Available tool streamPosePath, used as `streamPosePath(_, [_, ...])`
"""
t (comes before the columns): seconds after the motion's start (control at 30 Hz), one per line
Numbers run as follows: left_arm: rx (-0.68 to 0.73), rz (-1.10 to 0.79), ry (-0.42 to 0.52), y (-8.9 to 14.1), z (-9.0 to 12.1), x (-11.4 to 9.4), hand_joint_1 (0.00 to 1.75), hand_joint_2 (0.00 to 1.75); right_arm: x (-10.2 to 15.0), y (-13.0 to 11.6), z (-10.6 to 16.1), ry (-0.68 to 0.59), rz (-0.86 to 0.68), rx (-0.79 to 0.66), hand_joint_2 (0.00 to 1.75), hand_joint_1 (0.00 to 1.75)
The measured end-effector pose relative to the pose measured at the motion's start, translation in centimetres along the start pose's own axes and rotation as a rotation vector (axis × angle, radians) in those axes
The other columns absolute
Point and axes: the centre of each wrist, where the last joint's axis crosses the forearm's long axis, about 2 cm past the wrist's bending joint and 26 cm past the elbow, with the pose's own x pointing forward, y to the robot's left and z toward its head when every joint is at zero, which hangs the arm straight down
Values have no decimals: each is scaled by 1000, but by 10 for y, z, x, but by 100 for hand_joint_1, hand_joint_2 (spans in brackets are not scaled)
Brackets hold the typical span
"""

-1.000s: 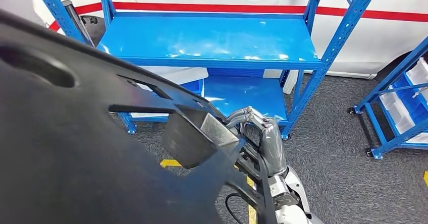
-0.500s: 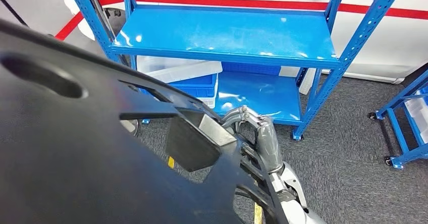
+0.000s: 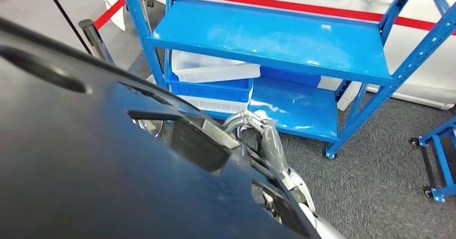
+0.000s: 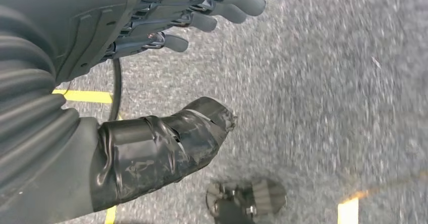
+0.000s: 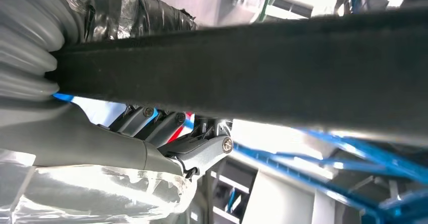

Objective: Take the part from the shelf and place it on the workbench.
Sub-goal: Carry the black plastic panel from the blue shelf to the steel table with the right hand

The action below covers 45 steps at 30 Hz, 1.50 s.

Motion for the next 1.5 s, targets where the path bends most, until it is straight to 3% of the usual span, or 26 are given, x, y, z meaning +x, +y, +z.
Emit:
streamPosePath(0.27, [-42, -48, 9, -10, 7, -8, 0, 175, 2, 7, 13, 20, -27, -33, 175, 175])
streamPosePath(0.67, [-90, -169, -72, -23, 8, 11, 0, 175, 15, 12, 32, 40, 9, -110, 175, 175])
streamPosePath(0.87, [-102, -207, -87, -24, 6, 20, 0, 175, 19, 13, 36, 43, 7, -115, 175, 175])
streamPosePath(1.5, [-110, -221, -86, -29, 10, 14, 0, 175, 22, 13, 37, 48, -27, -107, 175, 175])
